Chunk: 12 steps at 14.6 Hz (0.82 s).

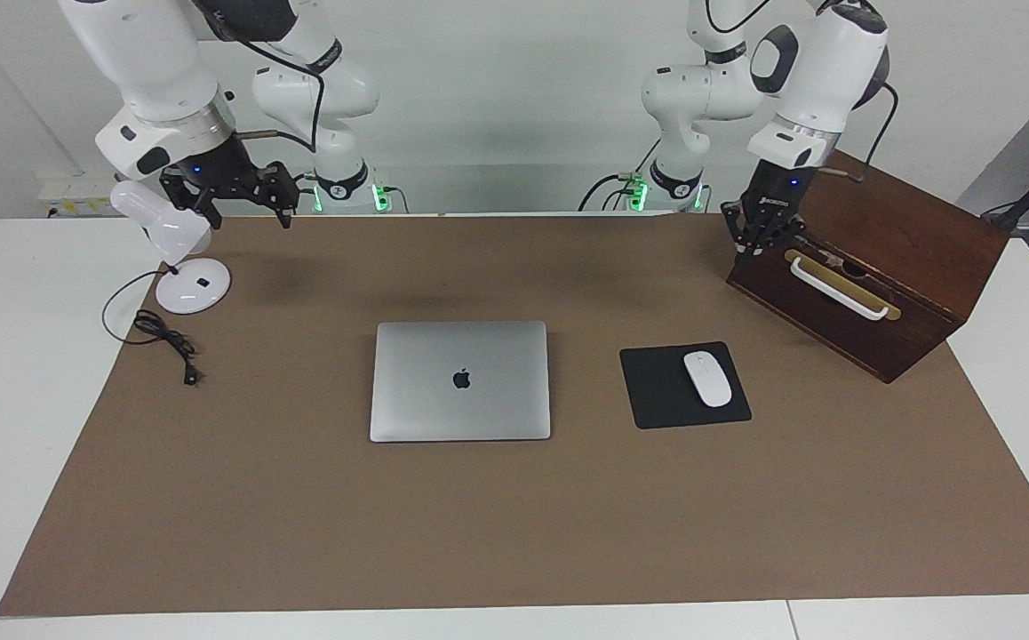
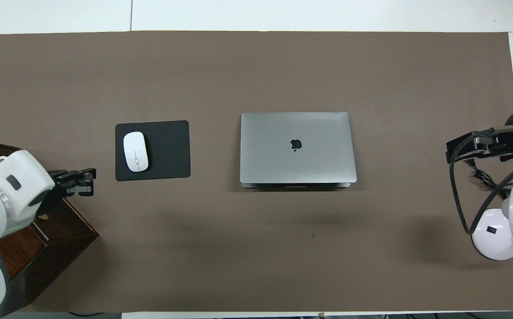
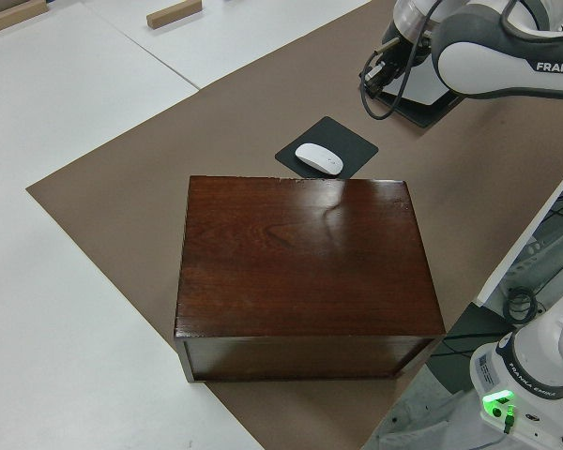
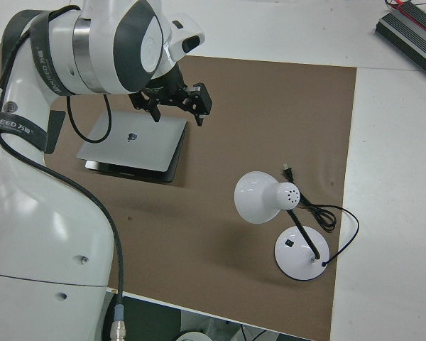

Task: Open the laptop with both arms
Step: 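Move the left gripper to the laptop's near edge while the right gripper approaches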

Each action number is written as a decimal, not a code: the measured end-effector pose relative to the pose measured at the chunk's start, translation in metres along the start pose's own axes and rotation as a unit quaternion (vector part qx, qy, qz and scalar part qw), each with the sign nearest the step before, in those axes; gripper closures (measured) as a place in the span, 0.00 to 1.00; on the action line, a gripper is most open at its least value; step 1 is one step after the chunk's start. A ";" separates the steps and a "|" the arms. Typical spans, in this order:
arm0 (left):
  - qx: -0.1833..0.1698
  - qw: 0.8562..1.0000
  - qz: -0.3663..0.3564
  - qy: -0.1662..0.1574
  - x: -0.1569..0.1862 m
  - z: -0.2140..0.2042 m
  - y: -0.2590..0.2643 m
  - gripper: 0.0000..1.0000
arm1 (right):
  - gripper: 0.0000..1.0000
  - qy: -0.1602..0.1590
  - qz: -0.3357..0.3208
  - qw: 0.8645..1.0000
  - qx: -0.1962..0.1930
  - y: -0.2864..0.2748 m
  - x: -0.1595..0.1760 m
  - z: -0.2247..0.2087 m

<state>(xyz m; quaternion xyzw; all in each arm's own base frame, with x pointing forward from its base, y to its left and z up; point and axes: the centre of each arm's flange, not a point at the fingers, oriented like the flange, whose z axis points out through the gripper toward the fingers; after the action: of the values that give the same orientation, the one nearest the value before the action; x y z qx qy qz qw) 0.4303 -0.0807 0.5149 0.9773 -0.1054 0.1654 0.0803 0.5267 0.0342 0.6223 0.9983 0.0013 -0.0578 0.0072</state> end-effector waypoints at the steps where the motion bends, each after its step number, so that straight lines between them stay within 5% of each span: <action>1: -0.001 1.000 0.009 0.008 -0.010 0.004 0.008 0.99 | 0.01 0.001 -0.003 1.000 0.000 -0.003 -0.001 -0.001; 12: -0.030 0.986 0.123 0.107 -0.079 0.061 0.100 0.99 | 0.00 -0.004 -0.020 1.000 -0.002 -0.014 -0.010 0.012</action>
<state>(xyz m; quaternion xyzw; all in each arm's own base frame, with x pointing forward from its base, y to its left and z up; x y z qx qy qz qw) 0.3530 -0.1752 0.4432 0.9306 -0.2205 0.2746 0.0997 0.5155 0.0481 0.6117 0.9978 0.0211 -0.0621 0.0083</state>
